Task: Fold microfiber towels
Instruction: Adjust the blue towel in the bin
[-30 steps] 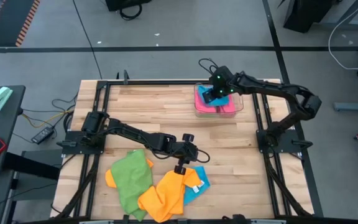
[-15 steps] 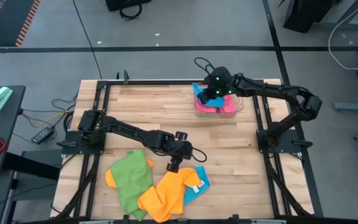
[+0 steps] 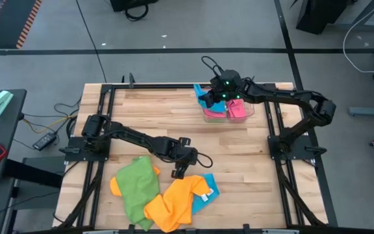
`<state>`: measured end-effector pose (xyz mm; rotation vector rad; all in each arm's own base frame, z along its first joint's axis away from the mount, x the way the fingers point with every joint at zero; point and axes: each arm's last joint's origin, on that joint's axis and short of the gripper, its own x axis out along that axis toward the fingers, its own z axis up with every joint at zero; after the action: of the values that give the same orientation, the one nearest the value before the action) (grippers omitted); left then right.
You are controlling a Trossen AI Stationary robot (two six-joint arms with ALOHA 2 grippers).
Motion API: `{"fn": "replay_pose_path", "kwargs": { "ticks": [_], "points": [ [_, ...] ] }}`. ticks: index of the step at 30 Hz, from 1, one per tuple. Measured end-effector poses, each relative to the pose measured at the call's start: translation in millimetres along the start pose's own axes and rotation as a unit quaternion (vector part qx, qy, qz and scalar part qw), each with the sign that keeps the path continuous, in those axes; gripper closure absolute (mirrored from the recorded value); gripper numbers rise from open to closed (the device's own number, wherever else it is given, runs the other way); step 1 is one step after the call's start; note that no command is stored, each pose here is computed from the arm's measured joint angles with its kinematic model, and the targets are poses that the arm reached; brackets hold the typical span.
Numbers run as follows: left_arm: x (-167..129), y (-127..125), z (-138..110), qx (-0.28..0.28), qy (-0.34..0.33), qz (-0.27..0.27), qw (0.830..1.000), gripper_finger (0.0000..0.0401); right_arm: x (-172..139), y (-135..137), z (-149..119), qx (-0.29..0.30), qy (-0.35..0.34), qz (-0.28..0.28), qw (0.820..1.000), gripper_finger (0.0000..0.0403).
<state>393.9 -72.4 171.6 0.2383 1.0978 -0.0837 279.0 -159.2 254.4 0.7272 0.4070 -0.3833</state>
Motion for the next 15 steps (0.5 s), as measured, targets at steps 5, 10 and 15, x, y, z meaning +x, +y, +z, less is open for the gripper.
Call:
{"fn": "replay_pose_path", "kwargs": {
  "ticks": [5,10,15],
  "points": [
    [-2,0,0,-0.001,-0.002,0.0,1.0,0.0341,2,-3,-6,-0.006,0.009,-0.016,1.0,0.0395],
    [-2,1,1,-0.002,-0.003,0.001,1.0,0.0341,4,-14,-20,-0.004,0.024,-0.045,0.999,0.0395],
    [-2,5,0,-0.01,-0.001,0.003,1.0,0.0348,5,-21,-32,-0.005,0.039,-0.055,0.998,0.0395]
  ]
}}
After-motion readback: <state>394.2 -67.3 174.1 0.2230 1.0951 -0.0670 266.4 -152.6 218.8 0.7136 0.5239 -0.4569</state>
